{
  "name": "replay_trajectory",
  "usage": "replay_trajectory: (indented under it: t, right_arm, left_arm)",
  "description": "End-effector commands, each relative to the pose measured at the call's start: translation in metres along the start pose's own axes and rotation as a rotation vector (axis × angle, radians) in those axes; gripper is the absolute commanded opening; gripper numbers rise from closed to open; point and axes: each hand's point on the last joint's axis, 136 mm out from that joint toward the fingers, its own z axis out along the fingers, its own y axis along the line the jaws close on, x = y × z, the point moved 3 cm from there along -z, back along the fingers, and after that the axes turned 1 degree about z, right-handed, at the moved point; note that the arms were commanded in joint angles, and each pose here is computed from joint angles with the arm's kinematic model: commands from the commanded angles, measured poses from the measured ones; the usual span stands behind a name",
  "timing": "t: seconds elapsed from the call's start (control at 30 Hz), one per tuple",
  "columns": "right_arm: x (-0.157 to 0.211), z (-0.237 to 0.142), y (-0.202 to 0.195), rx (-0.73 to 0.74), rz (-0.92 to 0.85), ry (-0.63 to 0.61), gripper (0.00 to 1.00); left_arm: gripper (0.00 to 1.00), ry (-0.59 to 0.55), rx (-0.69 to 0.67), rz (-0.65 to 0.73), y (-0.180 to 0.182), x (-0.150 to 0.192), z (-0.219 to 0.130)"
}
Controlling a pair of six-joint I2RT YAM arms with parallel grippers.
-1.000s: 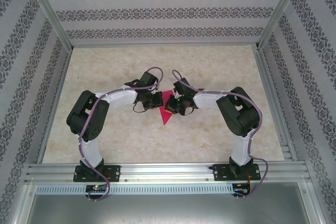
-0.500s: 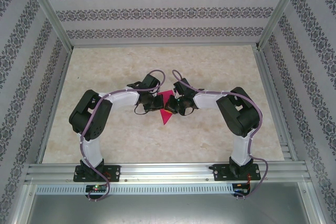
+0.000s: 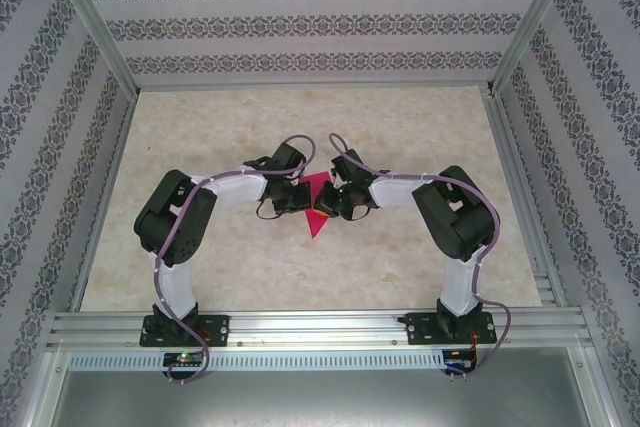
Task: Fold a paper plane with a square sheet of paper (pick it up from the middle)
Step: Third fold the triangle at the center of the table.
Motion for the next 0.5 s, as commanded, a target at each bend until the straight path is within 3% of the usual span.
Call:
replay_trajectory:
  t: [0.0, 0.47]
  right_arm:
    - [-0.001, 0.001, -0.013, 0.026, 0.036, -0.014, 0.0]
    - [-0.014, -0.034, 0.015, -0.133, -0.112, -0.083, 0.02]
  left_arm:
    - [0.0, 0.062, -0.072, -0.008, 0.013, 0.02, 0.015]
    - [0.0, 0.074, -0.178, 0.003, 0.029, 0.023, 0.018]
